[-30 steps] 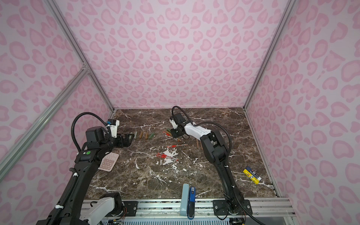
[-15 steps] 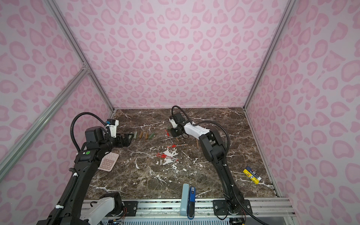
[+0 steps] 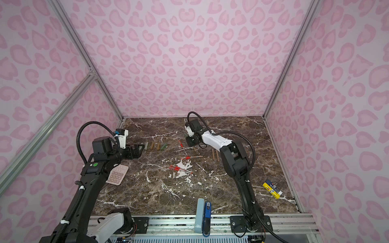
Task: Remove pen caps from pens
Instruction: Pick up the pen from the top-center of the table, then open the pen cap on the pen, then place the pen cap at the top-center of the table.
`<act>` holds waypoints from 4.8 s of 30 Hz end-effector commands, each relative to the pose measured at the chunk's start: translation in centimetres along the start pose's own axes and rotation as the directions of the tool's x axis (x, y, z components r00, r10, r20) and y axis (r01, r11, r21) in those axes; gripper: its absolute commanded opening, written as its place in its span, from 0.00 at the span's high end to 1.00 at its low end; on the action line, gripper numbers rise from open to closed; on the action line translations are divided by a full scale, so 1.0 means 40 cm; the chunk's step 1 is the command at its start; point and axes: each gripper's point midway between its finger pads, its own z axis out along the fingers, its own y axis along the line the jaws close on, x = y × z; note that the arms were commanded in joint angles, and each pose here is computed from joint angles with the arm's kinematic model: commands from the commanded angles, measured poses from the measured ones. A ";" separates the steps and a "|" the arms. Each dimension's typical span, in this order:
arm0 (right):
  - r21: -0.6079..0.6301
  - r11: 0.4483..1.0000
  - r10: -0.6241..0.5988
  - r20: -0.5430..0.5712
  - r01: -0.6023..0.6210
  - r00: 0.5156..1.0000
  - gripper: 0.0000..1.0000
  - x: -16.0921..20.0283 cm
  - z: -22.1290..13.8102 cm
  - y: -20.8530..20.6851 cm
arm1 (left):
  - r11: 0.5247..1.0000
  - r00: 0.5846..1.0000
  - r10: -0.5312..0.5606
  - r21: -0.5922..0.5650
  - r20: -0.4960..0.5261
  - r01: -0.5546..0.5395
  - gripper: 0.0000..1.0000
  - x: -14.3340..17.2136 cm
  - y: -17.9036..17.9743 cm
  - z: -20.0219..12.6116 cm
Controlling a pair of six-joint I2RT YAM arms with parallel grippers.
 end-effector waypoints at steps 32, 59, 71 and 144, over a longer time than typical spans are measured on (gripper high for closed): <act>-0.016 0.999 0.033 -0.047 -0.034 0.998 0.97 0.072 0.050 0.001 | 1.000 1.000 0.002 0.014 0.016 -0.002 0.04 -0.009 -0.003 0.005; -0.258 0.966 0.080 0.266 -0.009 0.961 0.96 0.052 -0.251 0.324 | 0.925 0.982 -0.189 0.333 -0.011 0.182 0.07 -0.003 -0.119 0.018; -0.440 0.895 0.148 0.440 0.069 0.886 0.98 0.000 -0.353 0.567 | 0.818 0.959 -0.262 0.502 -0.107 0.280 0.20 0.011 -0.212 0.046; 0.153 0.868 0.329 0.534 -0.472 0.779 1.00 0.509 -0.671 -0.170 | 0.999 0.751 0.040 0.008 -0.659 -0.047 0.95 0.180 -0.146 0.579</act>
